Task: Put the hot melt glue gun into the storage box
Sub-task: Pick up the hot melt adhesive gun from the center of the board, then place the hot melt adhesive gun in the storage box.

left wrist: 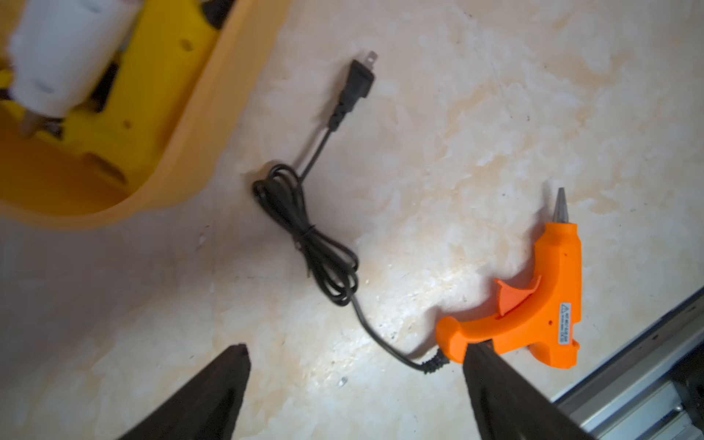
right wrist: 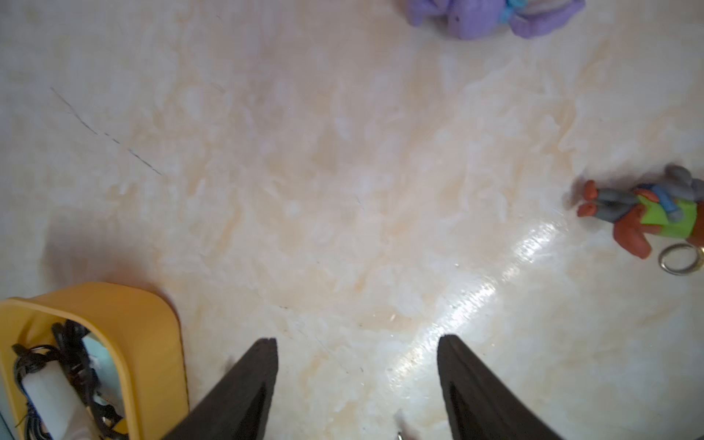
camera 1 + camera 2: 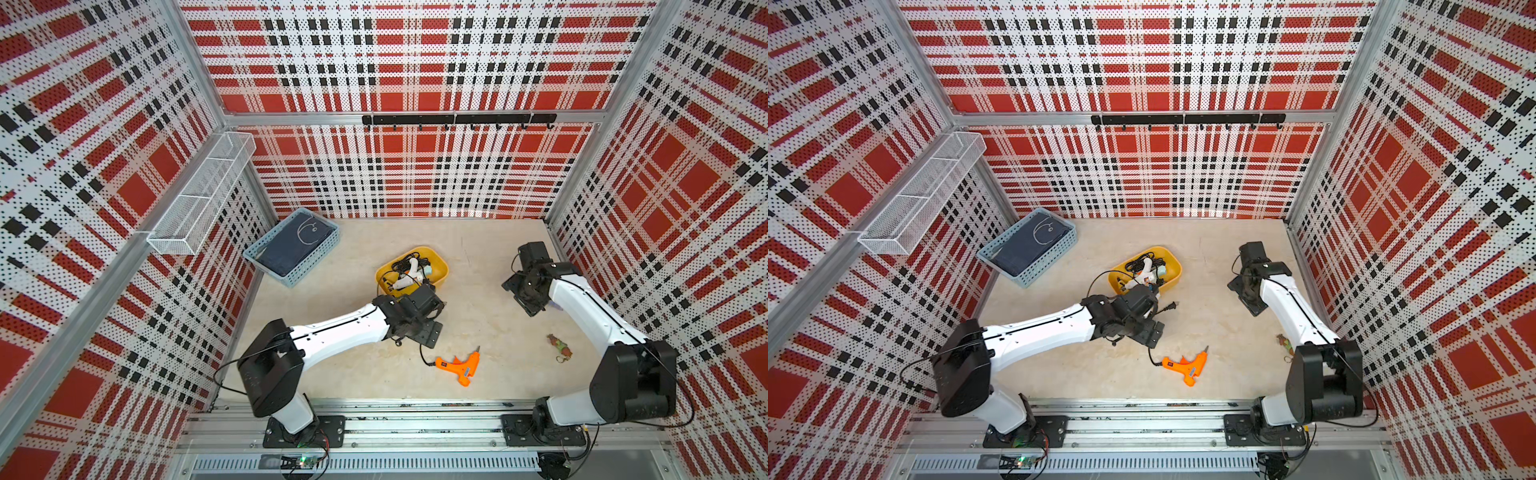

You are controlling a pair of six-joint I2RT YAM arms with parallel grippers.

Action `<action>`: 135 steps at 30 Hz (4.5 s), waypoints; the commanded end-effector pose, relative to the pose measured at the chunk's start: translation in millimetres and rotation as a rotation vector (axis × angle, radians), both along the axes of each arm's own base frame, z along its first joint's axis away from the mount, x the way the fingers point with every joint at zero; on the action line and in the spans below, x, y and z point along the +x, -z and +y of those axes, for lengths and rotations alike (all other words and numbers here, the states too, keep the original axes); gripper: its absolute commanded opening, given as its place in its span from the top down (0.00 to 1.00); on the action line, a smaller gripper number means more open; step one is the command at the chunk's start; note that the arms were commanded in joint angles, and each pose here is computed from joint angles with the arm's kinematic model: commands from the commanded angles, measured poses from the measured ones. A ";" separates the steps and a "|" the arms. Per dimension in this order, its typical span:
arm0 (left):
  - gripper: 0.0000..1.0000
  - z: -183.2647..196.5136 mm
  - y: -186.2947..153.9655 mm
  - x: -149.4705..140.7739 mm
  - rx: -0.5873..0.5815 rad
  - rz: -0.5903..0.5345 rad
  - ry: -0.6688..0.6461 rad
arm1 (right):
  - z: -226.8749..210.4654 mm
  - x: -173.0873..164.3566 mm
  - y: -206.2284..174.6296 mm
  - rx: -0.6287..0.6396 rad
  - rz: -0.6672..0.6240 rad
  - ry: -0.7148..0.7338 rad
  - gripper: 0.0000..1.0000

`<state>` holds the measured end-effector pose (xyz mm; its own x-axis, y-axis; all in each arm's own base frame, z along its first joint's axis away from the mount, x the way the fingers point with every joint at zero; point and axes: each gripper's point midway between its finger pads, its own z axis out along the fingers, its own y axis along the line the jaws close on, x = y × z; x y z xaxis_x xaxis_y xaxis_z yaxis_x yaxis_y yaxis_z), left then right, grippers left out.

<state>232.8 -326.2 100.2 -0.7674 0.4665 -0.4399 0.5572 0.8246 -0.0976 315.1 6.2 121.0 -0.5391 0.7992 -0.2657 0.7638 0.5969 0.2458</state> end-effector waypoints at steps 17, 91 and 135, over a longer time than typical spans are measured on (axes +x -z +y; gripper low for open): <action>0.01 -37.9 -0.5 -70.6 0.216 -0.399 0.772 | -8.7 -20.1 22.2 0.049 0.036 -0.095 0.26; 1.00 12.1 -268.8 210.1 -0.961 -0.247 -0.527 | -2.5 -14.5 41.6 0.105 0.030 -0.058 0.27; 1.00 29.2 -229.4 239.2 -1.407 -0.054 -1.098 | 1.7 -9.0 38.6 0.126 -0.015 -0.069 0.27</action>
